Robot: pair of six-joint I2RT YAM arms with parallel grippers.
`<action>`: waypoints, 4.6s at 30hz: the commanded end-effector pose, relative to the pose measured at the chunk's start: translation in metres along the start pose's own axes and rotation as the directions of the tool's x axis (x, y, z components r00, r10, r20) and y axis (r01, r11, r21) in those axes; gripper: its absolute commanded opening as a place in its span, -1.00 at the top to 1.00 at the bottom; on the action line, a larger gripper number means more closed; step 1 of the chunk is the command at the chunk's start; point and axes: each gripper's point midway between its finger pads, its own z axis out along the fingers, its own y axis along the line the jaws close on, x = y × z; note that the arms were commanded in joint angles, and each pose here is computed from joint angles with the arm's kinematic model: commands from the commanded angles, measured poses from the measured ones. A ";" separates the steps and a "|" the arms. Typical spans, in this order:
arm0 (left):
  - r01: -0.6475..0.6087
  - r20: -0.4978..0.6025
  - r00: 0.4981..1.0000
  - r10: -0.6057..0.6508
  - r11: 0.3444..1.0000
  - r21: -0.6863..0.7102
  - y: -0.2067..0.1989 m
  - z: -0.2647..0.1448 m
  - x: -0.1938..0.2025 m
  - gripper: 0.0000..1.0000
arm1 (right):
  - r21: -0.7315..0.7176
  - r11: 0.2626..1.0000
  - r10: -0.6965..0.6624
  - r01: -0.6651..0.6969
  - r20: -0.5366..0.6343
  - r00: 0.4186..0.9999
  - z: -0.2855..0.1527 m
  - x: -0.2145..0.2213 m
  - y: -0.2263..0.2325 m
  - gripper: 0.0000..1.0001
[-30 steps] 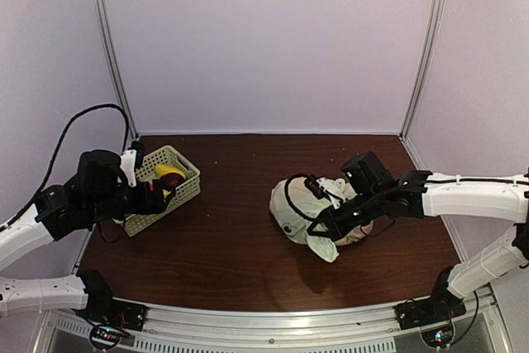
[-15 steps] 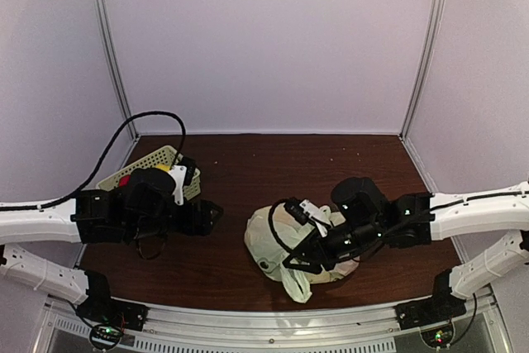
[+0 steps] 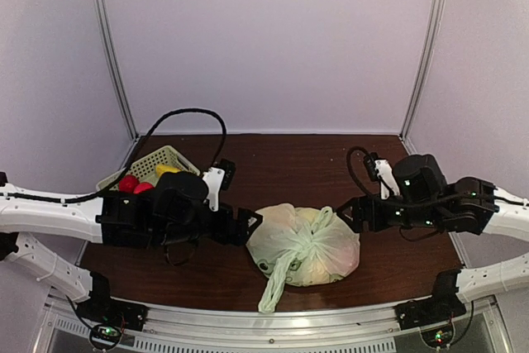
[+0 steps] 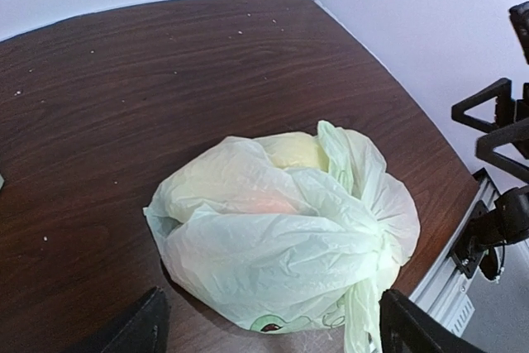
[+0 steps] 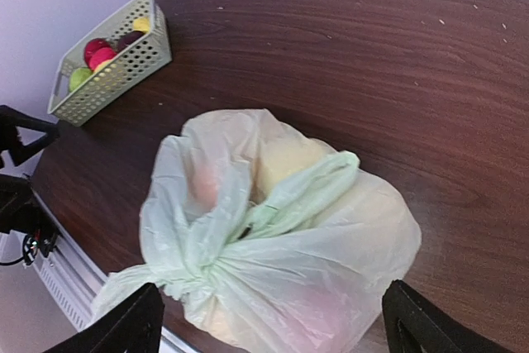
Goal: Untie the knot of the plastic bag and take out the fruit
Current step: Adjust the takeout bag at the center of the board, then untie the bag handles from the takeout bag.
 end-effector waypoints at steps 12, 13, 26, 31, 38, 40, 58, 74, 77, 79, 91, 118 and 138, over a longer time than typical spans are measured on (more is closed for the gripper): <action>0.051 -0.035 0.998 -0.045 0.979 0.198 -0.059 0.038 0.007 -0.82 | 0.074 0.978 0.205 -0.195 -0.174 0.963 0.040 0.092 -0.056 -0.66; 0.059 -0.036 0.998 -0.053 0.977 0.205 -0.060 0.038 0.007 -0.82 | 0.072 0.978 0.208 -0.198 -0.179 0.962 0.043 0.094 -0.055 -0.62; 0.125 -0.021 0.992 -0.123 0.968 0.217 -0.052 0.029 0.009 -0.85 | 0.009 0.990 0.143 -0.144 -0.183 0.973 0.072 0.091 -0.041 0.05; 0.153 0.011 0.987 -0.161 0.957 0.246 -0.051 0.017 0.001 -0.89 | 0.020 0.997 0.082 -0.079 -0.172 0.982 0.092 0.077 -0.033 0.26; 0.186 -0.002 0.982 -0.191 0.954 0.237 -0.042 0.010 0.007 -0.90 | -0.040 0.999 0.003 -0.009 -0.154 0.988 0.124 0.047 -0.003 0.33; 0.190 -0.007 0.981 -0.194 0.955 0.227 -0.039 0.010 0.009 -0.90 | -0.051 0.999 -0.021 0.013 -0.152 0.988 0.131 0.040 0.003 0.34; 0.013 -0.137 0.990 -0.026 0.996 -0.090 0.001 0.034 0.011 -0.58 | -0.053 0.997 0.054 -0.058 -0.065 0.996 0.067 0.033 -0.012 -0.11; 0.011 -0.218 0.975 -0.035 0.994 -0.112 0.007 0.082 0.028 -0.75 | -0.098 0.992 0.079 -0.085 -0.064 0.995 0.062 0.034 -0.005 -0.13; 0.011 -0.227 0.973 -0.040 0.992 -0.129 0.011 0.085 0.033 -0.65 | -0.104 0.991 0.079 -0.085 -0.064 0.995 0.062 0.036 -0.004 -0.13; 0.011 -0.230 0.972 -0.042 0.991 -0.135 0.012 0.086 0.035 -0.58 | -0.104 0.991 0.080 -0.087 -0.065 0.995 0.062 0.037 -0.004 -0.13; 0.030 -0.236 0.970 -0.064 0.989 -0.144 0.014 0.089 0.039 0.28 | -0.129 0.990 0.042 -0.051 -0.075 0.996 0.063 0.043 0.004 -0.13; 0.153 -0.175 0.971 -0.161 0.987 -0.058 0.007 0.071 0.034 1.00 | -0.185 0.969 -0.183 0.167 -0.073 0.980 0.116 0.056 0.096 0.05; 0.165 -0.162 0.972 -0.172 0.985 -0.058 0.010 0.067 0.033 1.00 | -0.160 0.979 -0.141 0.129 -0.068 0.988 0.139 0.057 0.101 1.00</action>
